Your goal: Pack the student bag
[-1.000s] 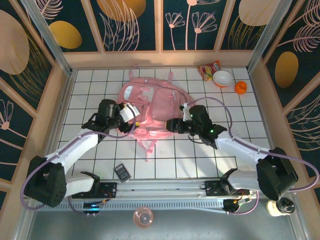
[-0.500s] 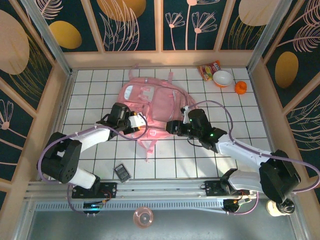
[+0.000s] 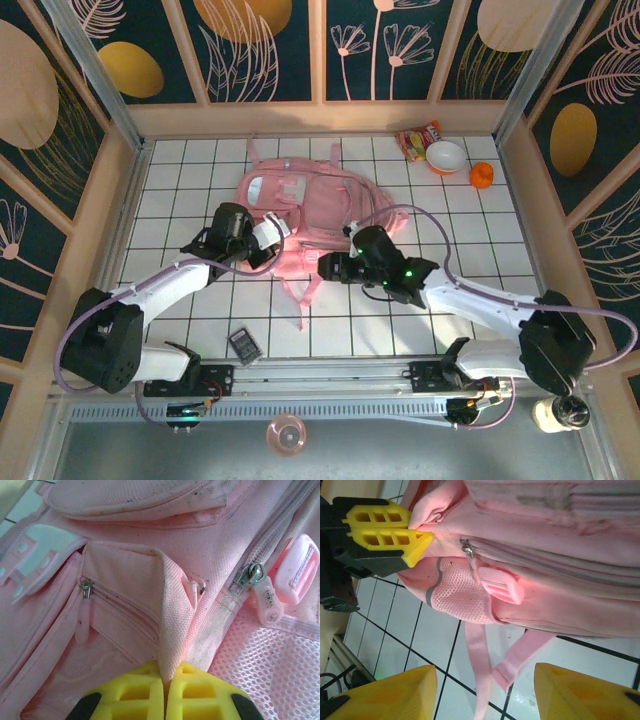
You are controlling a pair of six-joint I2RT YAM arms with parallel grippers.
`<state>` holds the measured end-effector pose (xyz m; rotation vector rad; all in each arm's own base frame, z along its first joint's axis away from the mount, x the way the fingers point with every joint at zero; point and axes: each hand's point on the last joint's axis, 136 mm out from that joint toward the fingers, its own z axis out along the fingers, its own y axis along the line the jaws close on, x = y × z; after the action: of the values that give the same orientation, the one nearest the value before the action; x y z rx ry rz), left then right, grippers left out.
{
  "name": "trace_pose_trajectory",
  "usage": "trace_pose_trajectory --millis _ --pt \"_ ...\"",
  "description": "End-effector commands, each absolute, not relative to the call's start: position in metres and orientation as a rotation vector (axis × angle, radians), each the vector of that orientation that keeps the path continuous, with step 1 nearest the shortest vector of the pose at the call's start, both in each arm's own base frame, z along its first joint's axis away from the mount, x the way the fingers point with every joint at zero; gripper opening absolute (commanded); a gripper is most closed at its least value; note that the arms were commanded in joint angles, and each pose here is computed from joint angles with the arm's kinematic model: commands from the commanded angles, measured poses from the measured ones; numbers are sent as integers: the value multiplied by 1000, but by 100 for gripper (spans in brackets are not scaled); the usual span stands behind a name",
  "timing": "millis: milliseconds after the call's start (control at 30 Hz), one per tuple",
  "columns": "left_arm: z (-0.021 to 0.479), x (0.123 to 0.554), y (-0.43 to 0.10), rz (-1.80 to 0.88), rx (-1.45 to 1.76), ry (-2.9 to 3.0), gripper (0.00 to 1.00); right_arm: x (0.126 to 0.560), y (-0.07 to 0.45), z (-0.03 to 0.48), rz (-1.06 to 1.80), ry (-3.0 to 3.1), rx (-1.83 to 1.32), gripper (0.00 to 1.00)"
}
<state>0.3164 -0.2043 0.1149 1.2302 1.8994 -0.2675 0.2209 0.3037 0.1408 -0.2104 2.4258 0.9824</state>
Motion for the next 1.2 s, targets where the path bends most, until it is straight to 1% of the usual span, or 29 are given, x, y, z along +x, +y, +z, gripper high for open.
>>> trace_pose_trajectory --millis 0,233,467,567,600,800,867,967,1067,1167 --pt "160 325 -226 -417 1120 1836 0 235 317 148 935 2408 -181 54" --pt "168 327 -235 -501 1083 1848 0 263 336 137 811 2425 -73 53" --pt "176 318 -242 -594 1076 1836 0 291 333 119 499 2418 7 53" --pt "178 313 -243 -616 1081 1830 0 301 328 114 352 2407 16 51" --pt "179 312 -243 -619 1082 1829 0 304 326 112 319 2405 16 48" --pt "178 309 -237 -581 1086 1835 0 314 305 116 168 2380 44 21" --pt "176 310 -235 -560 1081 1843 0 314 298 123 184 2374 58 16" --pt "166 315 -229 -515 1067 1878 0 312 298 134 307 2375 49 9" --pt "154 321 -225 -472 1057 1920 0 305 305 145 513 2400 3 1" --pt "141 325 -218 -419 1059 1969 0 297 300 150 614 2449 2 0"
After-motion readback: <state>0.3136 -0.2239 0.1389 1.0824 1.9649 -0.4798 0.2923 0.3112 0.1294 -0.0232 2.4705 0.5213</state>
